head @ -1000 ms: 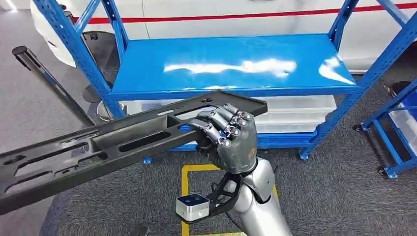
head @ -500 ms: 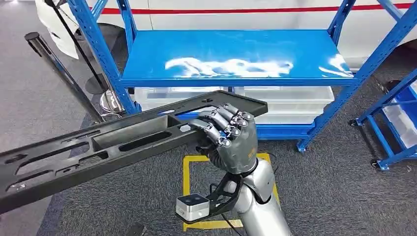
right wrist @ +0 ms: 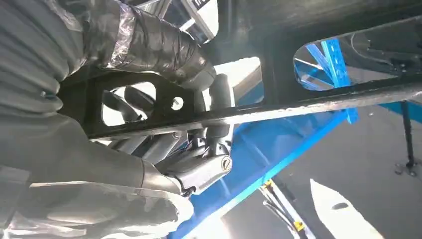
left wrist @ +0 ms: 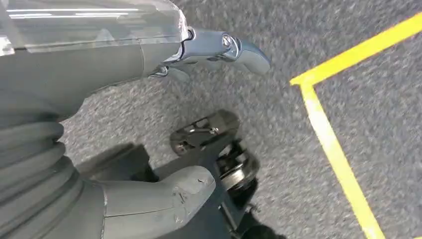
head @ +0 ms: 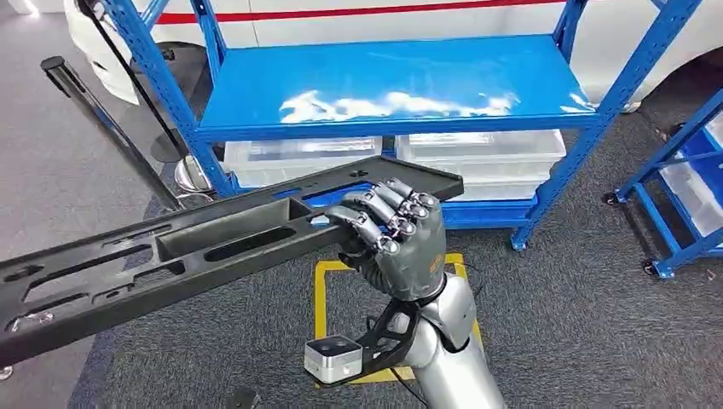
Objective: Take the parts from the cabinet and place them on the table.
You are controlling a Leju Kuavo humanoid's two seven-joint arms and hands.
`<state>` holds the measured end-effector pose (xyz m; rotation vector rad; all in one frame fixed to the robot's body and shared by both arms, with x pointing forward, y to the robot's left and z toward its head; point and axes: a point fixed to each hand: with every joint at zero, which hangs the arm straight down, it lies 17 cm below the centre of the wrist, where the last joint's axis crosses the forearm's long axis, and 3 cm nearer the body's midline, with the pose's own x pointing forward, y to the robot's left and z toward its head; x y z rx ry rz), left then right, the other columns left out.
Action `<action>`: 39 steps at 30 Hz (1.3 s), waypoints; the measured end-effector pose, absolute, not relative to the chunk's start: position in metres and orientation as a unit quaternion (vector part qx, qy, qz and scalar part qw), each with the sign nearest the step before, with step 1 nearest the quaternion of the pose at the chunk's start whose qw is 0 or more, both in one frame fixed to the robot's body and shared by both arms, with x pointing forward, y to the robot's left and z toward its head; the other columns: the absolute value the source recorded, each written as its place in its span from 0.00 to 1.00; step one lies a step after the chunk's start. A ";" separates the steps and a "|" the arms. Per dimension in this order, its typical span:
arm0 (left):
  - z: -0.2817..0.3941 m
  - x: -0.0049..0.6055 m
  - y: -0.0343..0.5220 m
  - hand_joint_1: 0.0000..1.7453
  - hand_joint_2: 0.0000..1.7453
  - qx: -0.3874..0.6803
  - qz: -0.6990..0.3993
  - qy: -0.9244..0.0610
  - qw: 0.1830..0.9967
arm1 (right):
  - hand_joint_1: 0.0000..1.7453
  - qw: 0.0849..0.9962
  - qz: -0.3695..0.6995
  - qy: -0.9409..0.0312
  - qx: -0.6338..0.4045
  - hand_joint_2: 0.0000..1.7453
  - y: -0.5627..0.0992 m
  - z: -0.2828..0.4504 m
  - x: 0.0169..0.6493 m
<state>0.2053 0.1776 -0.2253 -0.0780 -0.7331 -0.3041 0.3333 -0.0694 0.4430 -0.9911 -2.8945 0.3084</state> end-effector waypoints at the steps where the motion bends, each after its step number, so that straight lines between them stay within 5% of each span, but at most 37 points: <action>1: -0.226 0.204 0.177 0.00 1.00 -0.039 -0.148 -0.356 0.922 | 1.00 0.033 0.100 -0.941 -0.322 1.00 -0.069 0.443 0.333; 39: -0.220 0.218 0.172 0.00 1.00 -0.043 -0.159 -0.366 0.916 | 1.00 0.036 0.110 -0.938 -0.326 1.00 -0.064 0.445 0.337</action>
